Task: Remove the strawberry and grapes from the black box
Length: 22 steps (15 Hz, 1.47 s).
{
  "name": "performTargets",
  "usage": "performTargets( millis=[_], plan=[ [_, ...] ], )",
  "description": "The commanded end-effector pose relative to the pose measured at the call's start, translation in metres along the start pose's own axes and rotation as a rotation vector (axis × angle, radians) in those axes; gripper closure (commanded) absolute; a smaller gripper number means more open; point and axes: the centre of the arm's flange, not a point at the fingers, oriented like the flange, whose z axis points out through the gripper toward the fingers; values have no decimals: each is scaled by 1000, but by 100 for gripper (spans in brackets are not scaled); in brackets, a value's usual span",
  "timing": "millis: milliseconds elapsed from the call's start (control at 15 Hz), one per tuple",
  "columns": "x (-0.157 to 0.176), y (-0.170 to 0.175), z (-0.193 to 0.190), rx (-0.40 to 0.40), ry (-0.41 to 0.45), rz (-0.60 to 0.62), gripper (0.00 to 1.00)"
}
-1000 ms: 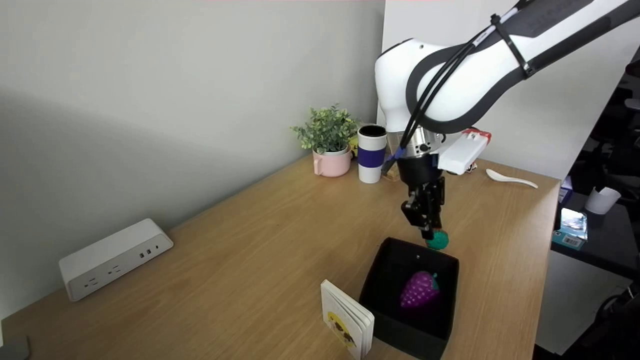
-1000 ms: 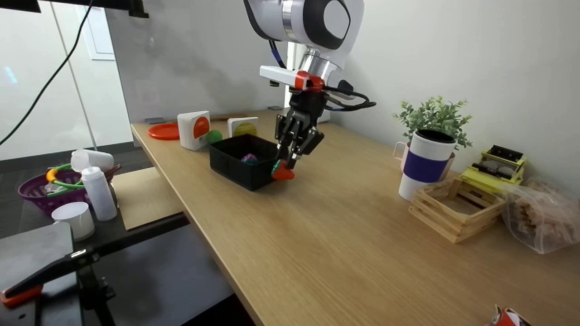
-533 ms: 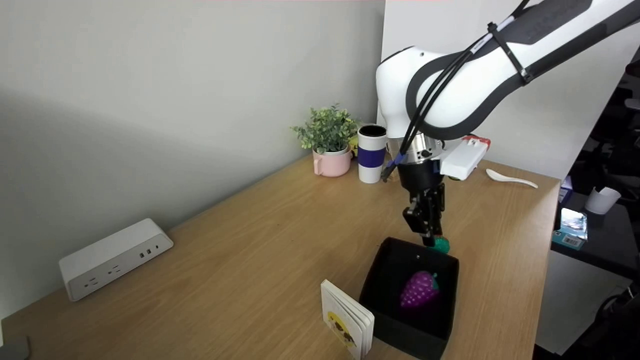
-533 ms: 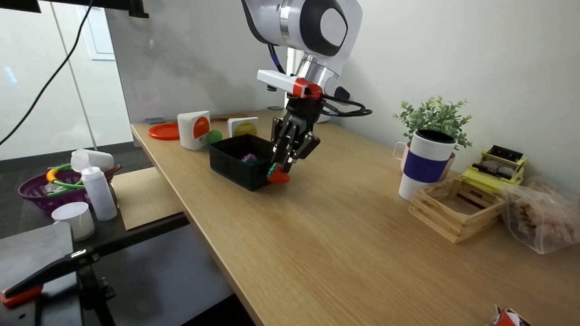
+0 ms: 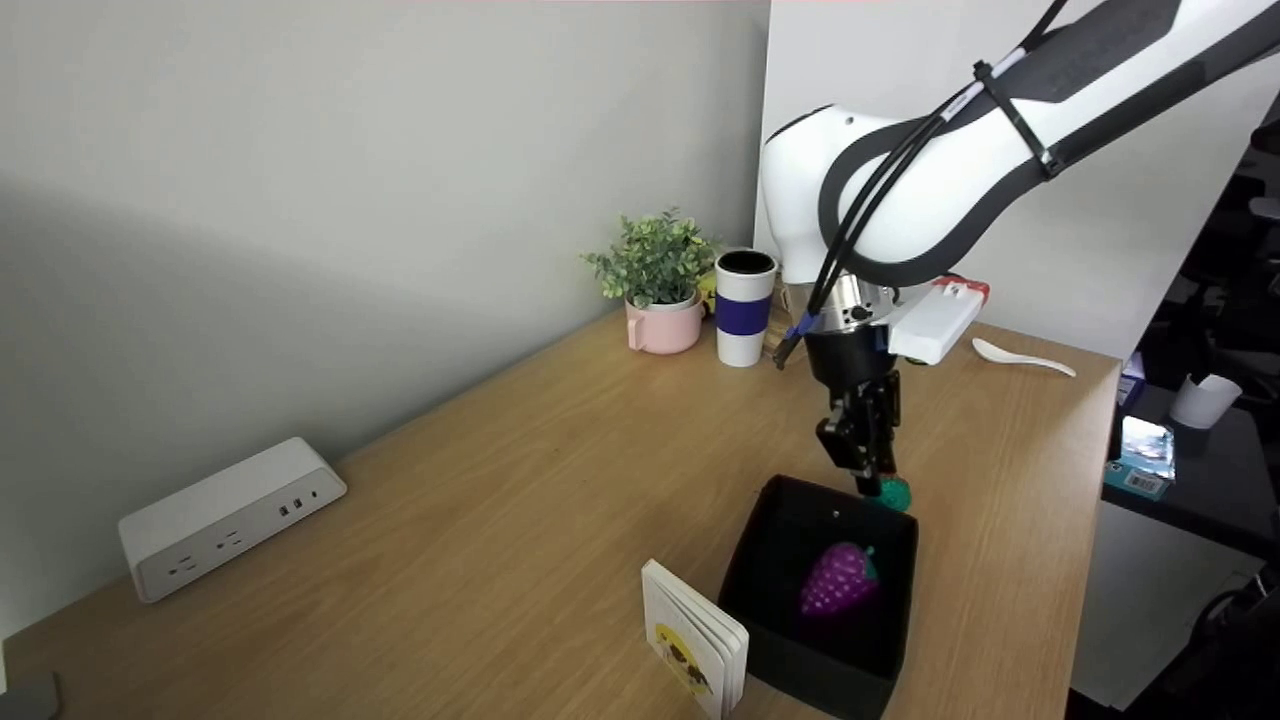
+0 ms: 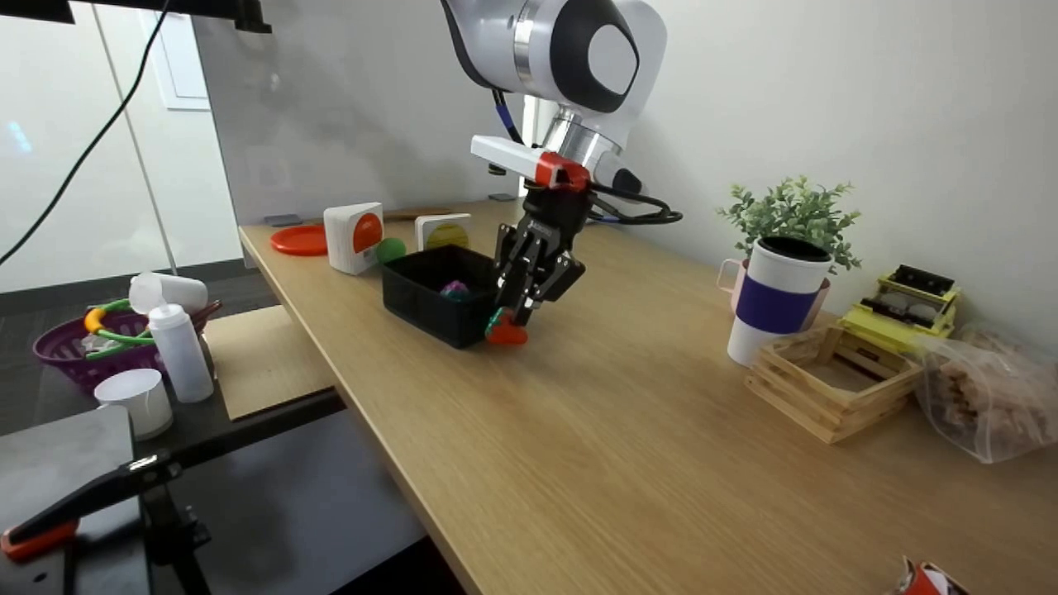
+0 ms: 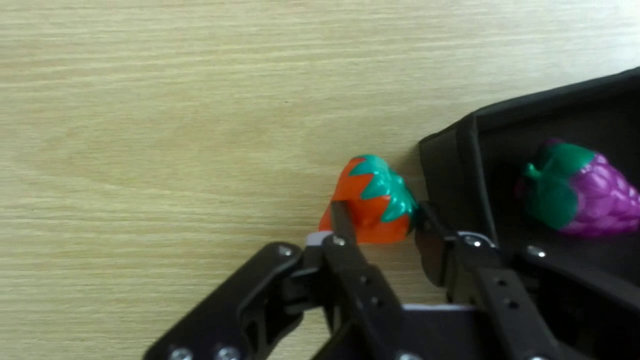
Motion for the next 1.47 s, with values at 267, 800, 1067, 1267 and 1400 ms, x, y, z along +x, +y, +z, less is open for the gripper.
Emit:
performTargets(
  millis=[267, 800, 1067, 1267, 1400],
  plan=[
    [-6, 8, 4, 17, -10, 15, 88],
    [-5, 7, 5, 17, -11, 13, 83],
    [-5, 7, 5, 17, -11, 13, 63],
    [-4, 6, 5, 17, -11, 13, 42],
    [-4, 6, 5, 17, -11, 13, 31]
  ],
)
